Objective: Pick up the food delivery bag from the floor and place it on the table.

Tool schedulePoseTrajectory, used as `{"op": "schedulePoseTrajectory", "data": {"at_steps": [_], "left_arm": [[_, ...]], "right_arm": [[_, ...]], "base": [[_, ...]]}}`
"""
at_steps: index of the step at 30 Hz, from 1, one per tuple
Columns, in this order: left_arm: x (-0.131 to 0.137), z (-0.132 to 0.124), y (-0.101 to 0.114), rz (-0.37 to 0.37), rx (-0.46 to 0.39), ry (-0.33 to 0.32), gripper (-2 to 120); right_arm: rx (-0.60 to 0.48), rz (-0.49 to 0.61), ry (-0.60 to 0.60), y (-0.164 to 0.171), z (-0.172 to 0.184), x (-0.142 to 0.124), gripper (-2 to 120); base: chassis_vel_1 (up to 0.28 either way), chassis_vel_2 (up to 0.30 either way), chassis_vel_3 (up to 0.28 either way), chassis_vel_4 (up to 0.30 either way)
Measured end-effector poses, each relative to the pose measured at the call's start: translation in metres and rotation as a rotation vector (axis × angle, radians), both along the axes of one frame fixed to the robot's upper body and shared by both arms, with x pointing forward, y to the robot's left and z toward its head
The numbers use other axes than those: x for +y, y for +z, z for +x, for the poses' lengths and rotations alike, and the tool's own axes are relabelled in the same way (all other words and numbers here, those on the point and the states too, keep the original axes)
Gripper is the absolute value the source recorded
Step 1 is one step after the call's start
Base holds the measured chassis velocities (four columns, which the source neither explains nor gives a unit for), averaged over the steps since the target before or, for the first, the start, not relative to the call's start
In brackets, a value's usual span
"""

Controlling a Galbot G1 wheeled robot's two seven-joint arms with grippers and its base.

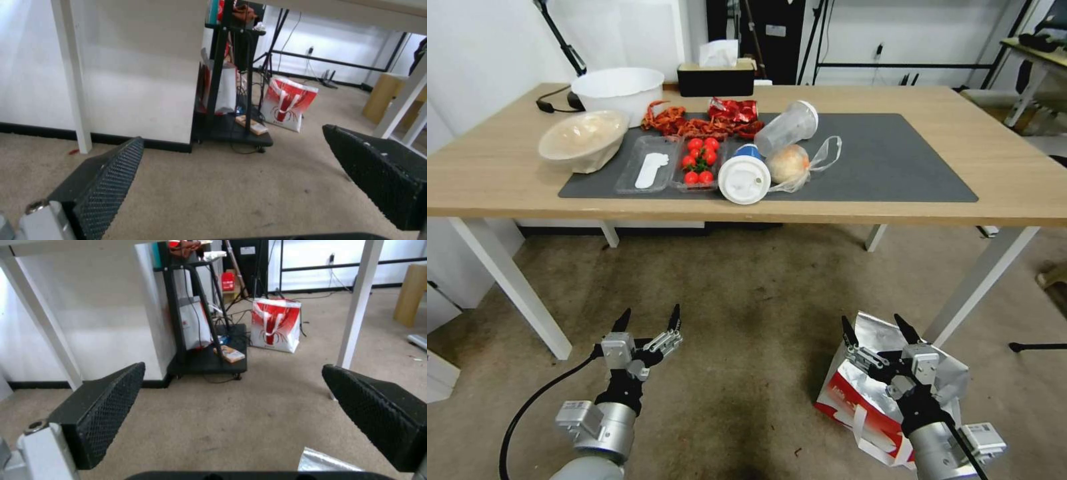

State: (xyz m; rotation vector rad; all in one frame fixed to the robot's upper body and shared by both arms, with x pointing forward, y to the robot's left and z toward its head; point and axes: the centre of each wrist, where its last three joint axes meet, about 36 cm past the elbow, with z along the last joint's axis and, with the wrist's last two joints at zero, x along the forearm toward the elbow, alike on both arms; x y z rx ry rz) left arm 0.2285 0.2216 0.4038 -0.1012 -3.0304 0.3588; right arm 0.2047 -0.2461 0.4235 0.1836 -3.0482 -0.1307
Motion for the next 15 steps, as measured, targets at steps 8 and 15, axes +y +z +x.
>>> {"op": "schedulePoseTrajectory", "data": {"at_steps": [8,15], "left_arm": [[0.0000,-0.0017,-0.0014,0.004,0.000,0.002,100],[-0.0001,-0.0034,-0.0021,0.005,-0.005,-0.002,100]], "right_arm": [[0.009,-0.001,-0.003,-0.0060,-0.0012,-0.0011,100],[0.014,0.002,-0.004,-0.0072,-0.0029,-0.0018,100]], "base": [[0.000,0.000,0.000,0.000],[0.000,0.000,0.000,0.000]]}}
